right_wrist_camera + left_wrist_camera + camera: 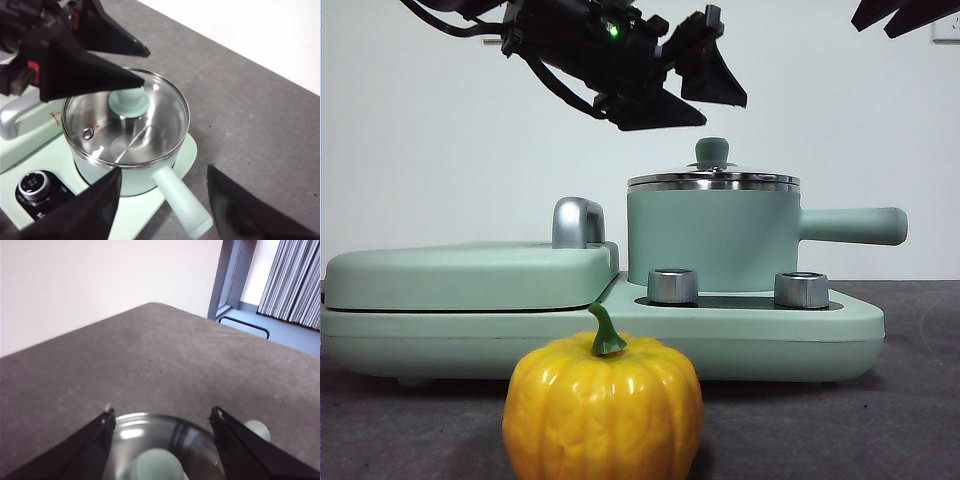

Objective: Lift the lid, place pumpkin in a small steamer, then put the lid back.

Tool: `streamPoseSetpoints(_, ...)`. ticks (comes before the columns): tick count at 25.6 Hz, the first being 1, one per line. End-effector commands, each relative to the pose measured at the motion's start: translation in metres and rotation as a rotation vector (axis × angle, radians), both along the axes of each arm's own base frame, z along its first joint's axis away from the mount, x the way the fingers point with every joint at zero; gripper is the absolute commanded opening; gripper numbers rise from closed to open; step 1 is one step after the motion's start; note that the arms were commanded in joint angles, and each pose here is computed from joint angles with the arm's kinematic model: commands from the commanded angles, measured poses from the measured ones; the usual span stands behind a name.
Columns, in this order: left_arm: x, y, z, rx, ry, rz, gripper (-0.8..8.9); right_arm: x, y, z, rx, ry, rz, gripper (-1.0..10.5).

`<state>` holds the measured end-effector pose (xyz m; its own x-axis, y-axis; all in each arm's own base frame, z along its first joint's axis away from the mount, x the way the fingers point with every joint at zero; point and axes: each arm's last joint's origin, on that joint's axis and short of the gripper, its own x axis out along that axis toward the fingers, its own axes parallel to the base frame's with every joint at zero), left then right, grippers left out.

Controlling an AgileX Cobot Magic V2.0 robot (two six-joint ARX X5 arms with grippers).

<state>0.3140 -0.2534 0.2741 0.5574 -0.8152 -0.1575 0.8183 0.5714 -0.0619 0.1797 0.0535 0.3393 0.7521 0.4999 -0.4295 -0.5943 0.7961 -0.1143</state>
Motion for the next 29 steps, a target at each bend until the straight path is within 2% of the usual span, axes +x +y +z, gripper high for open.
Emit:
streamPoseSetpoints(1,0.002,-0.007,-0.005,0.032,0.006,-0.012,3.12,0.002,0.001,0.005,0.014,-0.01,-0.005,2.7)
streamPoseSetpoints(6,0.002,-0.006,-0.013,0.11,0.013,-0.001,3.12,0.002,0.001,0.005,0.017,-0.009,-0.007,2.7)
streamPoseSetpoints(19,0.005,-0.008,-0.022,0.133,0.017,0.002,2.97,0.002,0.001,0.005,0.017,-0.009,-0.007,2.7)
streamPoseSetpoints(21,0.005,-0.008,-0.022,0.147,0.0,0.002,2.13,0.002,0.001,0.005,0.017,-0.009,-0.007,2.7)
streamPoseSetpoints(24,0.006,-0.008,-0.022,0.166,-0.018,0.041,0.0,0.002,0.001,0.005,0.017,-0.009,-0.007,2.7)
streamPoseSetpoints(29,0.007,-0.006,-0.022,0.199,-0.05,0.083,0.16,0.002,0.001,0.005,0.016,-0.008,-0.007,2.7)
